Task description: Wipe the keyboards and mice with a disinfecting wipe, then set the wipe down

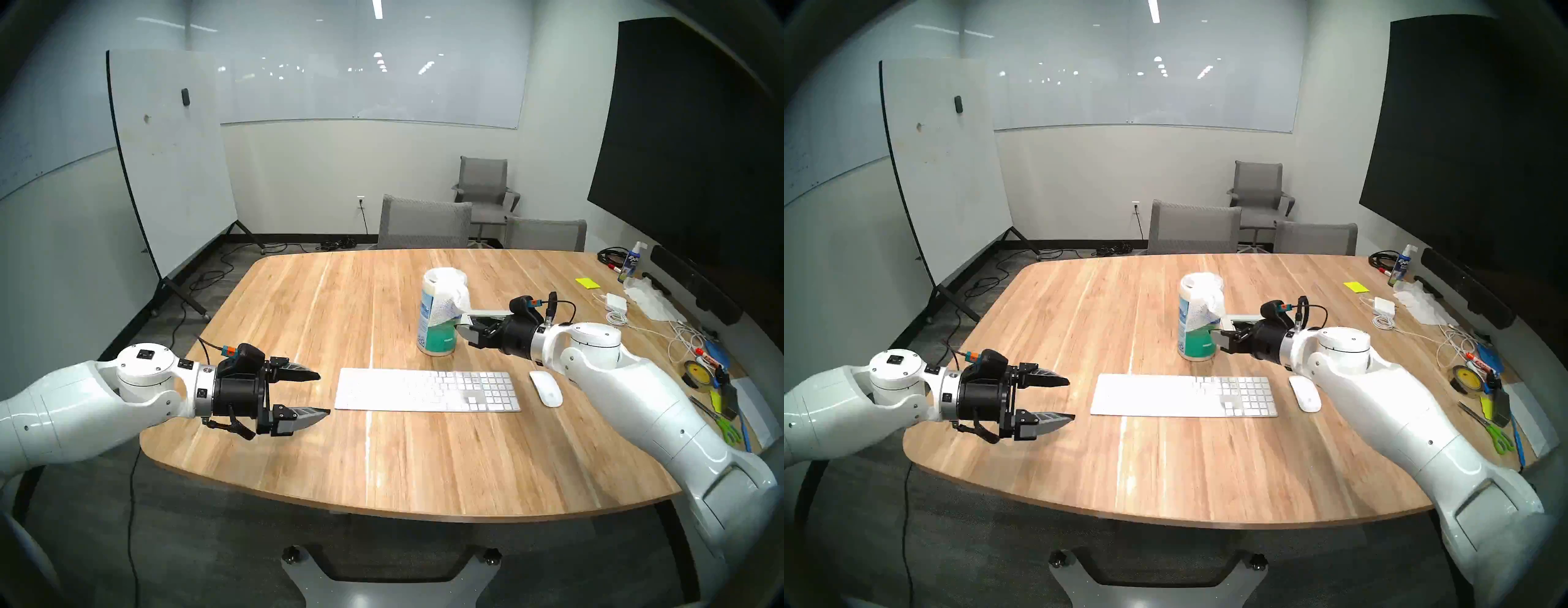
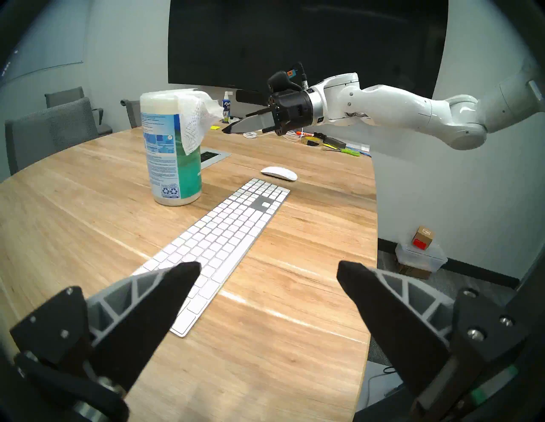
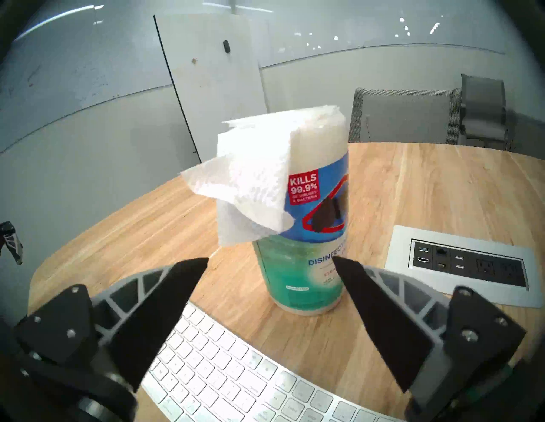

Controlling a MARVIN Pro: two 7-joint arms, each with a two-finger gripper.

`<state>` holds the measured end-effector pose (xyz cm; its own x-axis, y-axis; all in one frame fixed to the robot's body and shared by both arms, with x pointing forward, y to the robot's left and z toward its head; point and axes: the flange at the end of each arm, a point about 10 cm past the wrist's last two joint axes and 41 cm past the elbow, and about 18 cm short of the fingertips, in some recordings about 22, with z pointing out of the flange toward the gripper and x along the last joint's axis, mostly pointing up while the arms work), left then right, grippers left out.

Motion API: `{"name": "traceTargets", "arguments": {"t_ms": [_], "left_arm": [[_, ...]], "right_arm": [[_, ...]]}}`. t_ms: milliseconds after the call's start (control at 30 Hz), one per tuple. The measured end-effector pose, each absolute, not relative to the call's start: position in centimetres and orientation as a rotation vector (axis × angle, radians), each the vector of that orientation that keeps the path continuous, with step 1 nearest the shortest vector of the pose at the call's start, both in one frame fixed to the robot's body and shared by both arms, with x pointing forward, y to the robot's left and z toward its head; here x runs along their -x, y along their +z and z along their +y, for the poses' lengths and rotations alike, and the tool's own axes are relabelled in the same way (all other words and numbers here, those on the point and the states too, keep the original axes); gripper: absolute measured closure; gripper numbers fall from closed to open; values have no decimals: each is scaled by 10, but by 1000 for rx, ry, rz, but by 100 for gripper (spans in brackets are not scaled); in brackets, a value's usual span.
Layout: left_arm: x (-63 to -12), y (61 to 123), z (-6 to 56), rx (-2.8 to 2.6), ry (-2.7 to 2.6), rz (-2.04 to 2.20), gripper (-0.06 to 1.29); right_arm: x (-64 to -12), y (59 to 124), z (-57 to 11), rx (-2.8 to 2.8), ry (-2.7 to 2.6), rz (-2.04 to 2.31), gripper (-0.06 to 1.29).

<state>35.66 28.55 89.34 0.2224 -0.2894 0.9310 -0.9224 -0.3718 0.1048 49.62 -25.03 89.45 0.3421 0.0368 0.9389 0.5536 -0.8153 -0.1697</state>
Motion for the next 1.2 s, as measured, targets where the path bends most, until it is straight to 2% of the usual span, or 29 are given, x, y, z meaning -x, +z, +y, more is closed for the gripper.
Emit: {"name": "traceTargets", "arguments": {"t_ms": [833, 867, 900, 933, 967, 1133, 1167, 1200], "left_arm": [[-357, 894, 285, -1802, 1157, -1123, -4], [-357, 894, 285, -1802, 1157, -1123, -4], [-357, 894, 285, -1802, 1157, -1123, -4], [-357, 894, 285, -1802, 1157, -1123, -4], [-357, 894, 285, -1802, 1157, -1123, -4], [-357, 894, 285, -1802, 1157, -1123, -4], [-357, 894, 285, -1802, 1157, -1123, -4], [-357, 894, 285, -1802, 1157, -1123, -4]], "right_arm": [[-508, 904, -231, 2110, -1551, -479, 2], [-509, 903, -231, 2110, -1554, -481, 29], [-509, 903, -231, 2110, -1556, -481, 44], [-509, 903, -231, 2109, -1557, -482, 78], [-509, 903, -231, 2109, -1560, -483, 84], [-508, 903, -232, 2103, -1564, -484, 88], [-508, 903, -233, 2099, -1564, -485, 98], [-508, 902, -233, 2098, -1563, -486, 100]]}}
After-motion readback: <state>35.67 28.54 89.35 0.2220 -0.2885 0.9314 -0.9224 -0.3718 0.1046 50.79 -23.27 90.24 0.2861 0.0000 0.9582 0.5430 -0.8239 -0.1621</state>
